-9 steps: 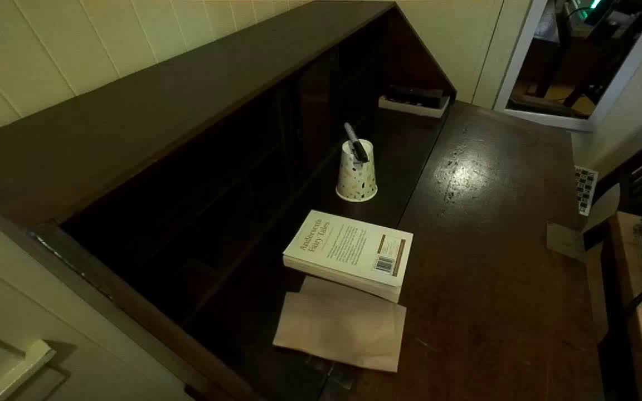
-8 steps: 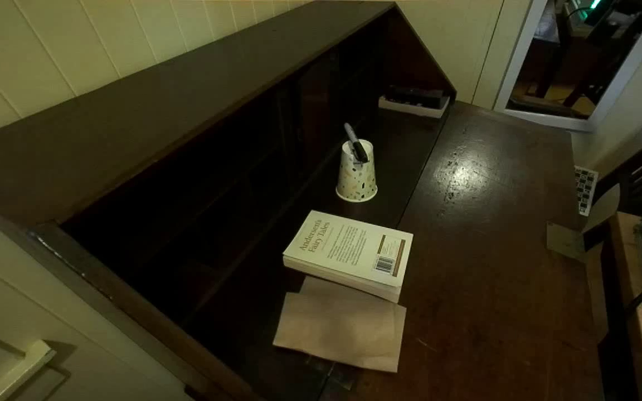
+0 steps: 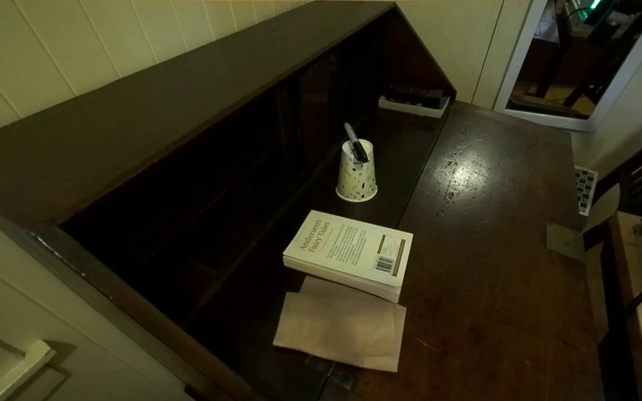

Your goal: Remove the marker from the top of the cup and put it on top of the cabinet then put the cup upright

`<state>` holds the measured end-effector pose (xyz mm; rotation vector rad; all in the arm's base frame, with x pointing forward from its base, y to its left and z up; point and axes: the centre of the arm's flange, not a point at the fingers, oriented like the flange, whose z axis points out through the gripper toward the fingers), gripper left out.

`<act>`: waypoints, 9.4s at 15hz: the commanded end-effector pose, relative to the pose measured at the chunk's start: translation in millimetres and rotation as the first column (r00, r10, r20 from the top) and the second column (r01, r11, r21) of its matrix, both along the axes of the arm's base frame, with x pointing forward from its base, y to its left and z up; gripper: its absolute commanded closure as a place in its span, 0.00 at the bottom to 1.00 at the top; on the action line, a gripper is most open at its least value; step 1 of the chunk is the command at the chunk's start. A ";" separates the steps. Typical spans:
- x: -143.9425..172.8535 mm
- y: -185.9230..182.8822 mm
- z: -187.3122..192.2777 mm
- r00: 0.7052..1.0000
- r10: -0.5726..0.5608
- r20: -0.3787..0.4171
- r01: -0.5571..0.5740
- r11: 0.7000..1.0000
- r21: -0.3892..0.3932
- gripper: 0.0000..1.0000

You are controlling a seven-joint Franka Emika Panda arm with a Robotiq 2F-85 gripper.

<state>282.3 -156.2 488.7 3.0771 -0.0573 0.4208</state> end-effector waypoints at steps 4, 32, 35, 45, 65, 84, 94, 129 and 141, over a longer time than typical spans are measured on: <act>45.1 -0.3 -9.3 0.984 -0.175 -0.040 0.175 0.985 -0.002 0.00; 215.0 72.1 -83.5 0.972 -0.232 0.024 0.231 0.973 0.028 0.00; 226.0 81.7 -97.2 0.975 -0.219 0.031 0.218 0.975 0.032 0.00; 266.4 99.7 -128.3 0.972 -0.231 0.037 0.226 0.969 0.096 0.00; 296.2 128.2 -171.9 0.981 -0.191 -0.017 0.192 0.978 0.086 0.90; 231.2 116.2 -29.5 0.986 0.117 0.119 -0.114 0.993 -0.027 0.94; 283.7 50.9 6.3 0.974 0.062 0.217 -0.056 0.998 -0.035 0.94; 423.4 24.9 -12.2 0.993 0.107 0.052 -0.113 0.986 0.119 0.52; 388.6 27.5 31.9 0.994 -0.042 0.097 0.023 0.980 0.196 0.00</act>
